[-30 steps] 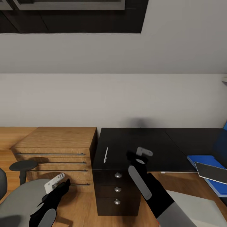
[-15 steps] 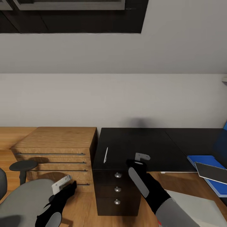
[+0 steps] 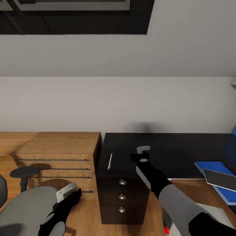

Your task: In the bedroom, organize the workspace by keeping the computer under the desk, ensuring the monitor is on the desk, placing the keyboard on the desk next to the monitor, placing the mouse on the desk next to the keyboard, moving the folder from the swivel chair onto the desk next to the mouse, stacking the notebook on top of the folder with the pen on top of the notebook, and positioning the swivel chair next to the desk.

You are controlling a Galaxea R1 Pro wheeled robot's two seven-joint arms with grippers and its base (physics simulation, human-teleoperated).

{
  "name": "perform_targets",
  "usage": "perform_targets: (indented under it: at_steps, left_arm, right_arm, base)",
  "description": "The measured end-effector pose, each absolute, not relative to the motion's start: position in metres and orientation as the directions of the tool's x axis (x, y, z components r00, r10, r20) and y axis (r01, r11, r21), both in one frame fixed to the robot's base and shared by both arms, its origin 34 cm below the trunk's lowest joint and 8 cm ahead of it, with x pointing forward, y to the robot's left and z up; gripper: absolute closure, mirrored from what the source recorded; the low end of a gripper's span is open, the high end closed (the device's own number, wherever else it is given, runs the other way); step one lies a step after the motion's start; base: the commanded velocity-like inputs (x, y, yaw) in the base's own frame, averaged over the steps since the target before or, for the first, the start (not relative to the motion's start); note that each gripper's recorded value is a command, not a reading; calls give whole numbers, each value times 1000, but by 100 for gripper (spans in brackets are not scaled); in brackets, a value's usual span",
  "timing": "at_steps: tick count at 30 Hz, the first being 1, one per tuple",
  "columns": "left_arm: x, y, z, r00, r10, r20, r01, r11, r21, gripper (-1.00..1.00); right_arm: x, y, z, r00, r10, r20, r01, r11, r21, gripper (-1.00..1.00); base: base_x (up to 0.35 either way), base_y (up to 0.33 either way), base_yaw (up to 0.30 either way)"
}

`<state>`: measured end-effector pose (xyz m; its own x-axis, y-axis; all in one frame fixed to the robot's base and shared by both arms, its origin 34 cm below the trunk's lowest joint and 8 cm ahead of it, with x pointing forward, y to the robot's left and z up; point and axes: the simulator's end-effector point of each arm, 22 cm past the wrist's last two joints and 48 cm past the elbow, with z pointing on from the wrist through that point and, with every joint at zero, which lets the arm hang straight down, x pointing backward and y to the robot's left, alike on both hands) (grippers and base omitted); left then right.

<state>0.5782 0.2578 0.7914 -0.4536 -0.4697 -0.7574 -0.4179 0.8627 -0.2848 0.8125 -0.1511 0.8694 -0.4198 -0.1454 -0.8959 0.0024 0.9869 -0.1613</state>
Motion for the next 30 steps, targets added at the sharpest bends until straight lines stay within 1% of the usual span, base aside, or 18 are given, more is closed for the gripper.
perform_targets:
  at_steps: [3, 8, 10, 14, 30]
  left_arm:
    - [578, 254, 791, -458, -467, -756, -410, 866, -286, -100]
    - [574, 231, 788, -486, -443, -753, -367, 886, -284, -100]
    - [574, 230, 788, -488, -440, -754, -364, 888, -283, -100]
    - [574, 231, 788, -489, -438, -754, -364, 888, -280, -100]
    - [574, 235, 786, -490, -439, -753, -370, 887, -277, -100]
  right_arm:
    - [831, -165, 857, -436, -155, -886, -22, 987, -162, -100]
    - [835, -171, 838, -480, -65, -875, -19, 998, -64, -100]
    - [834, -165, 836, -487, -45, -872, -14, 999, -44, -100]
    - [828, -131, 835, -493, -26, -870, -40, 999, -7, -100]
    - [827, -126, 831, -502, -26, -864, -45, 999, -3, -100]
  base:
    - [0, 0, 0]
    - [0, 0, 0]
    - [0, 0, 0]
    - [0, 0, 36]
    - [0, 0, 223]
